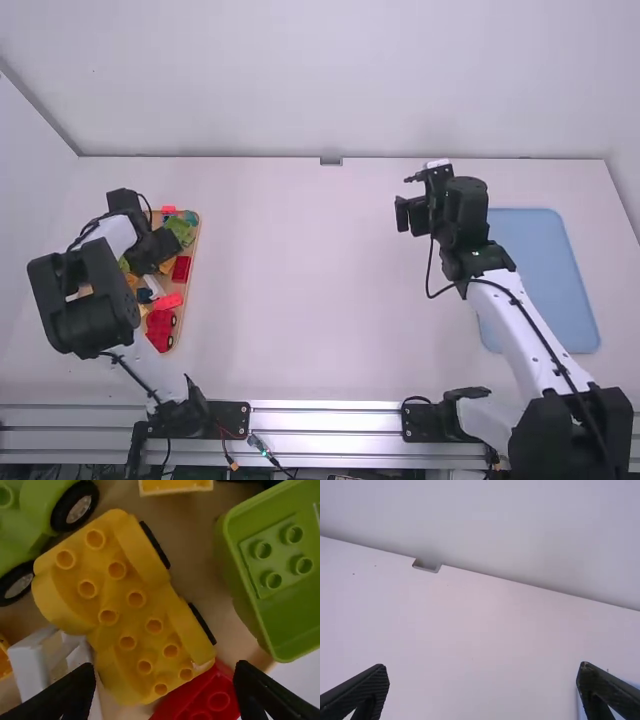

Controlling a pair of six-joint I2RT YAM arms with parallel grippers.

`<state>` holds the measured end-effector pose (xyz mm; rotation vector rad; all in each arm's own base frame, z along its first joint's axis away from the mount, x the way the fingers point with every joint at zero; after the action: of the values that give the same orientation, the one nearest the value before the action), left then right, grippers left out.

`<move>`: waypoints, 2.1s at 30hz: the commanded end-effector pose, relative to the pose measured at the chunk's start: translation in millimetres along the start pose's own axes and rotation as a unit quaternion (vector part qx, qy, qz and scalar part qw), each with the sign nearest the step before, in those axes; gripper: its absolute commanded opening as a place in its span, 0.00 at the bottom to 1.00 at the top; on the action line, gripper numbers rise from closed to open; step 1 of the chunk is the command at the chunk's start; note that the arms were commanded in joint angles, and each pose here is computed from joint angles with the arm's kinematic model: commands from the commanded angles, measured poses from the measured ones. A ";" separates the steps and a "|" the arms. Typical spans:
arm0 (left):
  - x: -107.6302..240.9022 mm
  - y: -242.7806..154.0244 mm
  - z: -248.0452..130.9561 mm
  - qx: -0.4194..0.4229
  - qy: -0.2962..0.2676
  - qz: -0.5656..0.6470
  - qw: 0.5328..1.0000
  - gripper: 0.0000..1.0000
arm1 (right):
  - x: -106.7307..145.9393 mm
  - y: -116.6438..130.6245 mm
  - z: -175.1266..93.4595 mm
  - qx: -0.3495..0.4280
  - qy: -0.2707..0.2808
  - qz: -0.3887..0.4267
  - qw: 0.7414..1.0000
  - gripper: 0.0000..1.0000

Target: Assemble lego blocks to make yellow taxi

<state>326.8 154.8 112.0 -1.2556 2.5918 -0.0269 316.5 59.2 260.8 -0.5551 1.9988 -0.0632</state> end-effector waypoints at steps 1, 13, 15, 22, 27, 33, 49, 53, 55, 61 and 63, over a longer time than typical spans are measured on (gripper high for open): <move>6.7 5.4 7.2 -0.023 0.011 -0.038 0.999 0.70 | -13.5 -4.4 -2.0 0.005 -0.019 0.000 1.000 0.99; 12.5 11.1 23.1 -0.031 -0.032 -0.118 0.992 0.72 | -12.6 -3.5 -2.0 0.003 -0.016 0.000 1.000 0.99; 10.2 10.1 25.5 -0.019 -0.048 -0.133 0.990 0.71 | -12.0 -3.5 -2.0 0.003 -0.014 0.000 1.000 0.99; 4.9 -1.0 26.4 0.043 -0.054 -0.150 0.986 0.83 | -10.4 -3.0 -1.9 0.001 -0.009 0.000 1.000 0.99; -2.2 -2.5 22.8 0.057 -0.059 -0.166 0.983 0.83 | -10.2 -2.9 -1.9 0.001 -0.008 0.000 1.000 0.99; -0.8 4.2 25.7 0.018 -0.088 -0.241 0.966 0.86 | -10.3 -3.0 -1.9 0.001 -0.008 0.000 1.000 0.99; 11.7 8.3 36.7 0.029 -0.086 -0.280 0.956 0.82 | -10.1 -3.1 -1.9 0.001 -0.008 0.000 1.000 0.99; 19.9 3.8 39.0 0.051 -0.051 -0.269 0.960 0.80 | -10.1 -3.1 -1.9 0.001 -0.008 -0.003 1.000 0.99; 20.5 2.8 39.1 0.060 -0.043 -0.270 0.960 0.78 | -10.1 -3.1 -1.9 0.001 -0.008 -0.003 1.000 0.99; 19.3 1.2 38.5 0.067 -0.042 -0.272 0.959 0.74 | -10.0 -3.1 -1.9 0.001 -0.008 -0.003 1.000 0.99; 18.7 2.1 38.5 0.063 -0.047 -0.273 0.959 0.72 | -10.1 -3.2 -1.9 0.001 -0.008 -0.003 1.000 0.99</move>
<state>333.7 157.1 87.2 -1.7789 1.9826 -0.1918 315.6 59.0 259.1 -0.5629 2.0105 -0.0649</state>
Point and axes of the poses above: each hand's point on the last joint's axis, 136 mm out from that joint toward the fingers, its own z axis out along the fingers, its own y axis along the line the jaws close on, x = y × z, the point moved 10 cm from there along -z, back along the fingers, and after that the axes turned 12 degrees about -z, right-handed, at the moved point
